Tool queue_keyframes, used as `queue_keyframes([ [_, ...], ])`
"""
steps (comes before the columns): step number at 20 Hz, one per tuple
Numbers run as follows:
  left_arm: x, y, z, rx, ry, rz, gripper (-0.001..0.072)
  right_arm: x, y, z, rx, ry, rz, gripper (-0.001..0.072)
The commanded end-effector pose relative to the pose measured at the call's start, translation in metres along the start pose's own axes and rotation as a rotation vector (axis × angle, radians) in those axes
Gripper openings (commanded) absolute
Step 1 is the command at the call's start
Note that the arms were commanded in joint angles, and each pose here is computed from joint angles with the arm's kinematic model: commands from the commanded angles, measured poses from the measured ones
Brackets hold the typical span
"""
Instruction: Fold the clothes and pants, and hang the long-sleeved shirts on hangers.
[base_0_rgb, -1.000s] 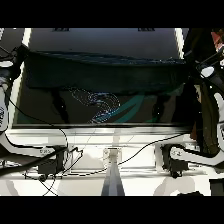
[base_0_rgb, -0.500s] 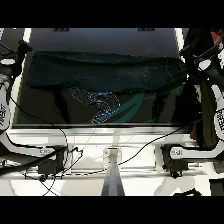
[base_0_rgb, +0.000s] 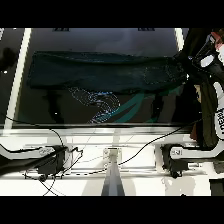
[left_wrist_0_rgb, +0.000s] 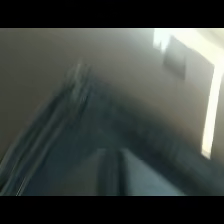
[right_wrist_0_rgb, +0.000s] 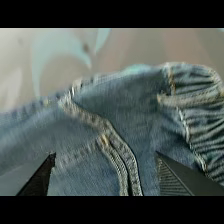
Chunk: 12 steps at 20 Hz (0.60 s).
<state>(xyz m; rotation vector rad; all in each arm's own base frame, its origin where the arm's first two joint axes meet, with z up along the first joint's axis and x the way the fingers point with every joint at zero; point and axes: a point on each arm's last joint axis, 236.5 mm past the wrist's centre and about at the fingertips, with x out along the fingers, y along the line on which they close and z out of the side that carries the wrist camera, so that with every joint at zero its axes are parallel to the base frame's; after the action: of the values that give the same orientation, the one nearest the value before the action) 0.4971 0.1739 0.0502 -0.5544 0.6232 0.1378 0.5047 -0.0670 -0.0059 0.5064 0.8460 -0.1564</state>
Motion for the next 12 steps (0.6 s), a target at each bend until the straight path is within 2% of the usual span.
queue_keyframes([
  [1,-0.054,0.079,-0.107,-0.003,0.499,0.239,0.0023,-0.001,0.001,-0.012,-0.088,0.056,0.005,0.0684],
  [2,-0.063,0.091,-0.113,-0.008,0.535,0.287,0.0027,-0.001,0.001,-0.011,-0.088,0.05,0.004,0.0684],
  [3,-0.065,0.093,-0.115,-0.038,0.541,0.292,0.0151,-0.001,0.001,-0.011,-0.087,0.049,0.005,0.0685],
  [4,-0.062,0.088,-0.114,-0.062,0.531,0.268,0.0524,-0.001,0.002,-0.011,-0.086,0.05,0.006,0.0684],
  [5,-0.056,0.082,-0.112,-0.091,0.514,0.24,0.0696,-0.001,0.002,-0.011,-0.082,0.05,0.009,0.0684],
  [12,0.008,0.069,-0.123,-0.373,0.442,0.091,0.0705,0.0,0.017,-0.013,-0.066,0.048,0.042,0.0684],
])
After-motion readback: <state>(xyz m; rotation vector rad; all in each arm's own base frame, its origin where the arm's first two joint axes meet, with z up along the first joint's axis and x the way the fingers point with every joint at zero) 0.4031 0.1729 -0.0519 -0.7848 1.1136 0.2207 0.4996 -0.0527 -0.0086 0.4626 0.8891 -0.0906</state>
